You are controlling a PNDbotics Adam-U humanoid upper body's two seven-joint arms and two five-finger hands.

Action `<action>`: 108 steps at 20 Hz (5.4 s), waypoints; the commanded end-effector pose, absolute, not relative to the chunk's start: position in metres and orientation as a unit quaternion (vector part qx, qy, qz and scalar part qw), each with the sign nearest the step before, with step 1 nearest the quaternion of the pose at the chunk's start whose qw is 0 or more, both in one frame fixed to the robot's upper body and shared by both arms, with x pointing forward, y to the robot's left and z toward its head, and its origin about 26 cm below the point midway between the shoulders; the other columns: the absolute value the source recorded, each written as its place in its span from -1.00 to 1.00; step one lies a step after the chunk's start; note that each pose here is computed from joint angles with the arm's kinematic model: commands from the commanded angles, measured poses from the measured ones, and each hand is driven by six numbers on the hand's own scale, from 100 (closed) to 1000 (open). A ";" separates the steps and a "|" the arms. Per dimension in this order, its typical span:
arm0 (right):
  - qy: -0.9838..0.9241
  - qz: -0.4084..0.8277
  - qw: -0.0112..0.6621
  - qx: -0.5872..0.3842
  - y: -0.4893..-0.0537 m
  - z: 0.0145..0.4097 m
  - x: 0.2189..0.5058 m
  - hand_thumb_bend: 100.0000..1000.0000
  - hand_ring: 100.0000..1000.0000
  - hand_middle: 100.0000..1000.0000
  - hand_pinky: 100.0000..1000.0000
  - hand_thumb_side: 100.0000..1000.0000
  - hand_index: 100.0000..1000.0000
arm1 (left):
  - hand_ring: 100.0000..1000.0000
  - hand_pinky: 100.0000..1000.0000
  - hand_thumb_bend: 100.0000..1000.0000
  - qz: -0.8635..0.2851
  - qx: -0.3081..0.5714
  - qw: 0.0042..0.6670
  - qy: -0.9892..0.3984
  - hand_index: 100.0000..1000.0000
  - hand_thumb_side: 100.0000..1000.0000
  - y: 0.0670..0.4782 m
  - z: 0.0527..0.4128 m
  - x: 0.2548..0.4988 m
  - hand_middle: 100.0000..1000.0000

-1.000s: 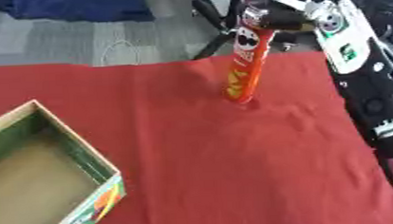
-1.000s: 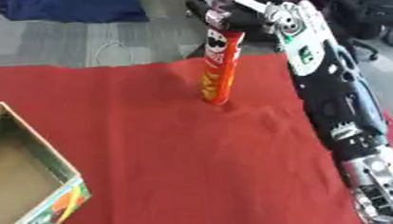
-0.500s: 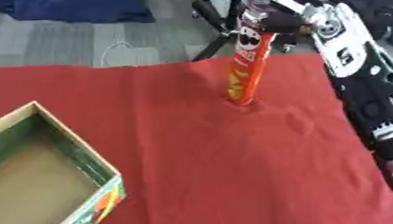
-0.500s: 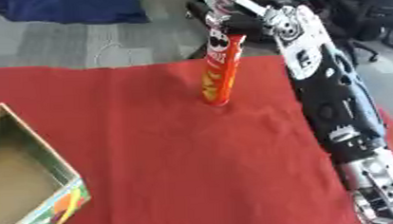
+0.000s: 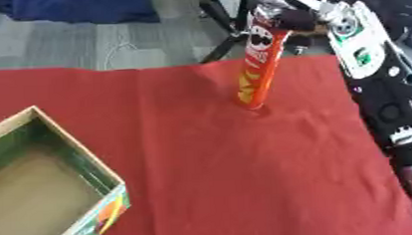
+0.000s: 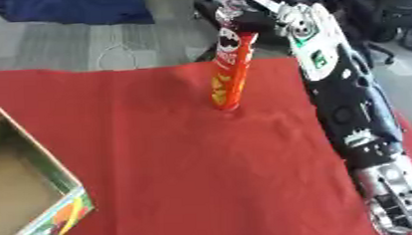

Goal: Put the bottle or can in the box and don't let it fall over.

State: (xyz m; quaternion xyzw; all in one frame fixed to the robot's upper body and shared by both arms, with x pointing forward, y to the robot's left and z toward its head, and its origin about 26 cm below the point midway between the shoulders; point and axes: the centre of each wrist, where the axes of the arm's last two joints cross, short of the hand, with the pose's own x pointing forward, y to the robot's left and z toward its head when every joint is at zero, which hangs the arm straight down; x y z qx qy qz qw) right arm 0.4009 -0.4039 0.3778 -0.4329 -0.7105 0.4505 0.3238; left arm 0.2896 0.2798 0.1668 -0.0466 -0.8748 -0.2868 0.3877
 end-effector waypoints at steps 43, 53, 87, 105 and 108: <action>-0.683 0.462 0.336 -0.455 -0.427 0.389 0.388 -1.00 0.93 0.82 0.89 1.00 1.00 | 0.73 -0.34 -1.00 -0.306 -0.032 0.376 -0.874 0.30 0.35 0.283 0.175 0.287 0.25; -0.668 0.480 0.327 -0.465 -0.421 0.386 0.391 -1.00 0.93 0.82 0.85 1.00 1.00 | 0.73 -0.34 -1.00 -0.306 -0.031 0.374 -0.875 0.30 0.35 0.282 0.175 0.288 0.25; -0.620 0.531 0.343 -0.465 -0.412 0.369 0.403 -1.00 0.65 0.74 0.74 1.00 1.00 | 0.72 -0.33 -1.00 -0.304 -0.025 0.369 -0.878 0.30 0.35 0.282 0.178 0.289 0.25; -0.613 0.543 0.353 -0.452 -0.411 0.347 0.414 -1.00 0.57 0.77 0.62 0.86 1.00 | 0.73 -0.32 -1.00 -0.304 -0.024 0.367 -0.879 0.30 0.34 0.282 0.178 0.289 0.25; -0.607 0.550 0.358 -0.449 -0.410 0.346 0.414 -1.00 0.54 0.78 0.51 0.51 1.00 | 0.73 -0.32 -1.00 -0.304 -0.025 0.368 -0.879 0.30 0.34 0.281 0.179 0.289 0.25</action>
